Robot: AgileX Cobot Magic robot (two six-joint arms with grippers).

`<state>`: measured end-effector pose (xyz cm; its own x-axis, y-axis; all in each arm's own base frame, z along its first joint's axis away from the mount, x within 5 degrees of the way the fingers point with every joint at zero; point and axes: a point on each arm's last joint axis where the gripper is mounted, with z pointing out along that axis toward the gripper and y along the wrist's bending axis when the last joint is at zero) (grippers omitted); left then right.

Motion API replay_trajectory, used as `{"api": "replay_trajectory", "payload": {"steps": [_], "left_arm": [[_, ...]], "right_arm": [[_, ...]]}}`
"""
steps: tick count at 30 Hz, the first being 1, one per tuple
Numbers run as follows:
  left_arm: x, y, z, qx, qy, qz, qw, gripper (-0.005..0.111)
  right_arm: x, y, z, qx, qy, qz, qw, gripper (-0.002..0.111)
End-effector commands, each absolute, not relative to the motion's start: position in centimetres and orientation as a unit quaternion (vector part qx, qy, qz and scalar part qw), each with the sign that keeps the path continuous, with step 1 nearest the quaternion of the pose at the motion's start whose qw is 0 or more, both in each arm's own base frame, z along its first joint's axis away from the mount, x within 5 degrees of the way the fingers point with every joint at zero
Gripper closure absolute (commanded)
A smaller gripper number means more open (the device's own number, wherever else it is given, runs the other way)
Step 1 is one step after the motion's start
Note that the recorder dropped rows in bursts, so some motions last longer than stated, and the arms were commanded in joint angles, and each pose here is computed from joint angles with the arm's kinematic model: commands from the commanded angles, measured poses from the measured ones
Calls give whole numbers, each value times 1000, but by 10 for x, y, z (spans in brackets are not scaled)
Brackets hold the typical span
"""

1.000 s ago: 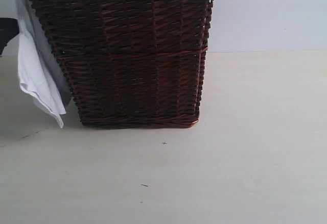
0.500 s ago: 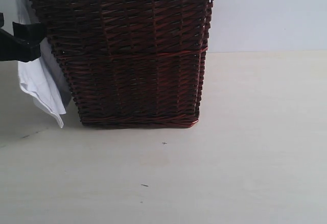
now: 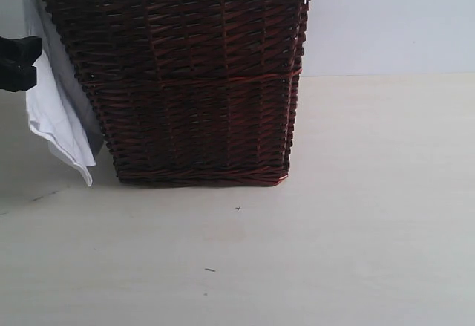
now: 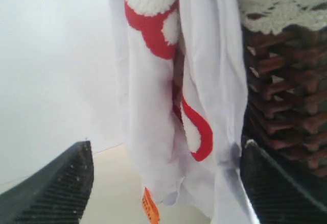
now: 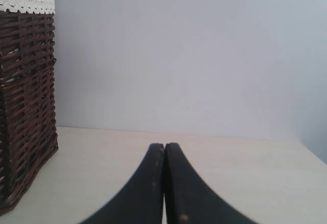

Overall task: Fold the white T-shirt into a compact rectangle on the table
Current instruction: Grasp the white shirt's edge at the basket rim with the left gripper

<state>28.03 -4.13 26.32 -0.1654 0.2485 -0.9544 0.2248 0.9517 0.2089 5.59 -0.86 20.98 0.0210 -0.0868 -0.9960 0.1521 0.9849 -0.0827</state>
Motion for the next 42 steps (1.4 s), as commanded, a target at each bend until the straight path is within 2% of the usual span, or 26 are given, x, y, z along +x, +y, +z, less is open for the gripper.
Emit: {"api": "replay_trajectory", "payload": {"steps": [1, 10, 15, 25, 27, 28, 30, 33, 37, 42], "left_arm": [[283, -44, 264, 138, 758, -13, 637, 31], [291, -50, 252, 117, 765, -56, 631, 31], [294, -63, 246, 177, 743, -92, 640, 32], [304, -59, 227, 156, 758, -79, 628, 33], [304, -59, 228, 160, 756, -77, 630, 41], [304, -60, 228, 164, 754, -74, 632, 49], [304, -60, 228, 175, 751, -65, 633, 69], [304, -60, 228, 186, 748, -56, 634, 107], [303, -61, 236, 229, 715, -22, 661, 107], [300, -60, 280, 229, 649, 3, 726, 107]], "right_arm": [[56, -9, 210, 24, 690, -86, 719, 108], [56, -9, 210, 24, 690, -86, 719, 108], [56, -9, 210, 24, 690, -86, 719, 108], [56, -9, 210, 24, 690, -86, 719, 108], [56, -9, 210, 24, 690, -86, 719, 108], [56, -9, 210, 24, 690, -86, 719, 108], [56, -9, 210, 24, 690, -86, 719, 108], [56, -9, 210, 24, 690, -86, 719, 108], [56, -9, 210, 24, 690, -86, 719, 108], [56, -9, 210, 24, 690, -86, 719, 108]]}}
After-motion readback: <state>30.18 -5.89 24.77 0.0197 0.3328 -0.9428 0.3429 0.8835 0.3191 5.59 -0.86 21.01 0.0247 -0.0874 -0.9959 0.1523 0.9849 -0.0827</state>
